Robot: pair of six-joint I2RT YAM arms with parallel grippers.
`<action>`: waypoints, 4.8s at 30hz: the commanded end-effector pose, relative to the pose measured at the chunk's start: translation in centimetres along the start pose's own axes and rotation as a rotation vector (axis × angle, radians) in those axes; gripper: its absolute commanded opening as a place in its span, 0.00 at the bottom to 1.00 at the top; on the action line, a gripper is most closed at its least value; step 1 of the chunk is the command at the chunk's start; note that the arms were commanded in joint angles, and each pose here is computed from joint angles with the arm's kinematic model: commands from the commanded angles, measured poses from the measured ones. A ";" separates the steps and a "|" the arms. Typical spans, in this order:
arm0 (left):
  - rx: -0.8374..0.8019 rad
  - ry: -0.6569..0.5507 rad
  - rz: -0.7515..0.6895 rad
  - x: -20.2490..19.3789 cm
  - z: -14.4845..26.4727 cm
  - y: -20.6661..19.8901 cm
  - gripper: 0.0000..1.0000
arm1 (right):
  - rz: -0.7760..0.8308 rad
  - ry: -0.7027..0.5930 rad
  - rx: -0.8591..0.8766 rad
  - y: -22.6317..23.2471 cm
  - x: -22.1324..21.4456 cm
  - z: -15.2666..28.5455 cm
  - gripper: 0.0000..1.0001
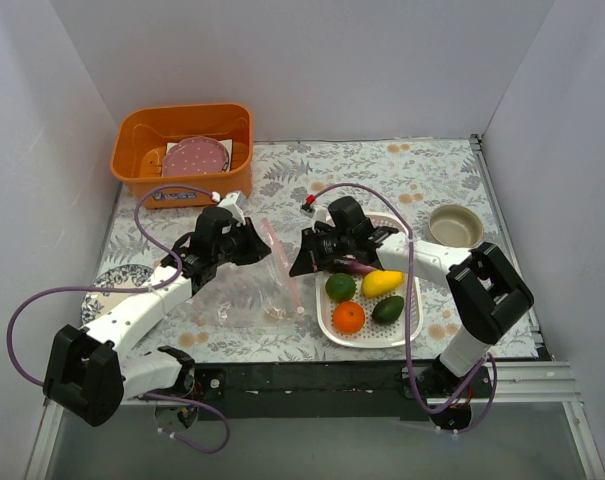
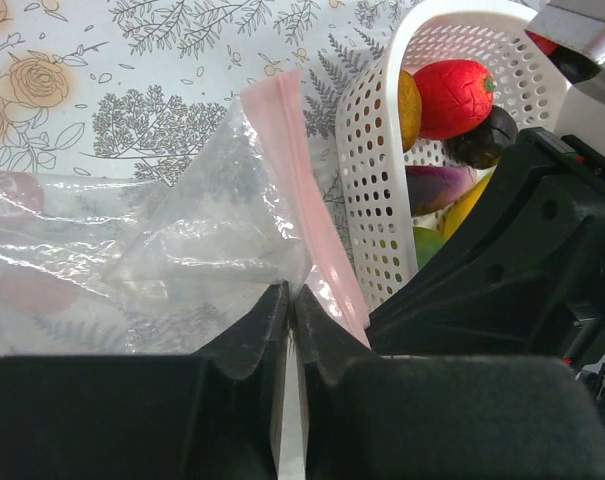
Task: Place the food in the zip-top bag and seal the zipper
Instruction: Pick up the zipper food storage bag at the center of the board, then open the zipper of the food storage bag at the center of the board.
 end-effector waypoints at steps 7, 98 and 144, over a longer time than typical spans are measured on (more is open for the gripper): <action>0.007 -0.068 -0.004 1.9 0.7 -1.0 0.48 | -0.037 -0.201 -0.037 0.9 2.0 0.9 0.01; 0.220 -0.013 0.000 0.2 -3.0 -3.2 0.06 | -0.053 -0.216 -0.258 1.1 2.3 0.3 0.01; 0.245 -0.008 0.041 2.0 1.8 -4.2 0.00 | 0.029 -0.258 -0.566 -0.7 3.6 5.5 0.67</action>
Point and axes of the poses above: each gripper's point midway between its finger pads, its own z axis back along the fingers, its own y axis along the line the jaws close on, x = y × z, the point moved 5 cm from there along z, back along the fingers, and after that the axes turned 11 degrees about z, right-handed, at the moved point
